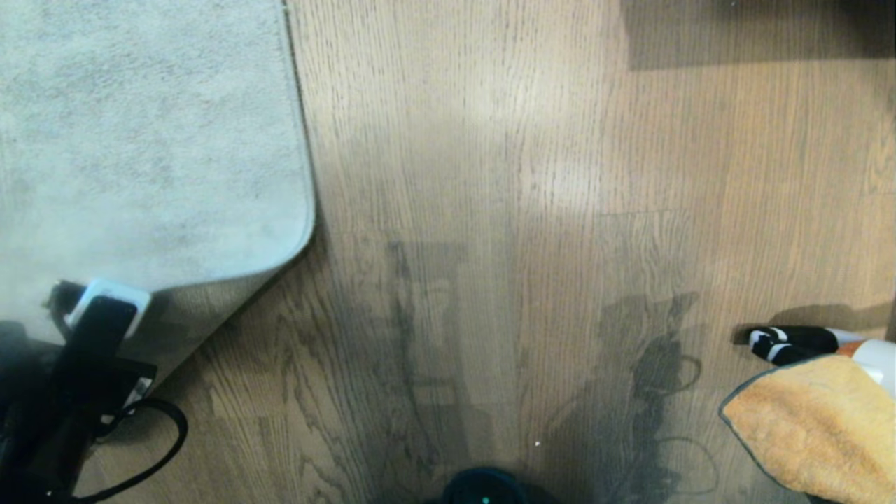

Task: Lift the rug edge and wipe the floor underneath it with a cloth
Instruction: Lift up the carpet

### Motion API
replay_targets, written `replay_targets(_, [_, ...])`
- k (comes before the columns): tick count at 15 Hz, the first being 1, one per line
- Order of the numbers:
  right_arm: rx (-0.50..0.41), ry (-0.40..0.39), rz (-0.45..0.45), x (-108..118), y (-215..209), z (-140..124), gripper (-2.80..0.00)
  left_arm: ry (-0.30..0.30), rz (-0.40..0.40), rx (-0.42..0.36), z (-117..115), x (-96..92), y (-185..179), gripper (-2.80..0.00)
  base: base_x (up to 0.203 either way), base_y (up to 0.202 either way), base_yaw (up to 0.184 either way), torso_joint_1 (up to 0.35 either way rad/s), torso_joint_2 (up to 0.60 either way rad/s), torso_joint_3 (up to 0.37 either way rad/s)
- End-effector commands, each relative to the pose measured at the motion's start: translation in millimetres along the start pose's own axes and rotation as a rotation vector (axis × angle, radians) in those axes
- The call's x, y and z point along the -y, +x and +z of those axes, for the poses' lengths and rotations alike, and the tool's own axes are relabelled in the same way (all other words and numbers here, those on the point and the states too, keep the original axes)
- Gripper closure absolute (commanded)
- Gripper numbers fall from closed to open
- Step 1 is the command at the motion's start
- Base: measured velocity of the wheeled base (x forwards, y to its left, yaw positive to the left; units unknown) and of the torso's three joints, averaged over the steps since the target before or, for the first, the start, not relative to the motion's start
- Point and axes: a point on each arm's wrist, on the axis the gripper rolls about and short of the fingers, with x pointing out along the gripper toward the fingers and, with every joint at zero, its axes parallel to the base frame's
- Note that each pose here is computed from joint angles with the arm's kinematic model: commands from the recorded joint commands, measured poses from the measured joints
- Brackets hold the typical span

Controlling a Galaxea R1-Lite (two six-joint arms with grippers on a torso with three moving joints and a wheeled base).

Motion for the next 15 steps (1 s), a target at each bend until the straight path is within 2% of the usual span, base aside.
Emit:
replay_targets(1, [-0.001,-0.001,0.001,0.0,0.1,0.0,0.00,0.005,0.004,-0.004,-0.1,0.5,0.4,0.00,0.000,0.195,-0.003,-0.001,0.01,0.001])
replay_targets(9, [-0.001,-0.001,0.001,0.0,0.1,0.0,0.00,0.006,0.004,-0.007,-0.4,0.9,0.9,0.00,0.000,0.189,-0.002,0.002,0.00,0.003])
replay_targets(15, [-0.001,-0.001,0.001,0.0,0.1,0.0,0.00,0.004,0.012,-0.004,1.6,0.2,1.9,0.00,0.000,0.015,0.000,0.001,0.00,0.001])
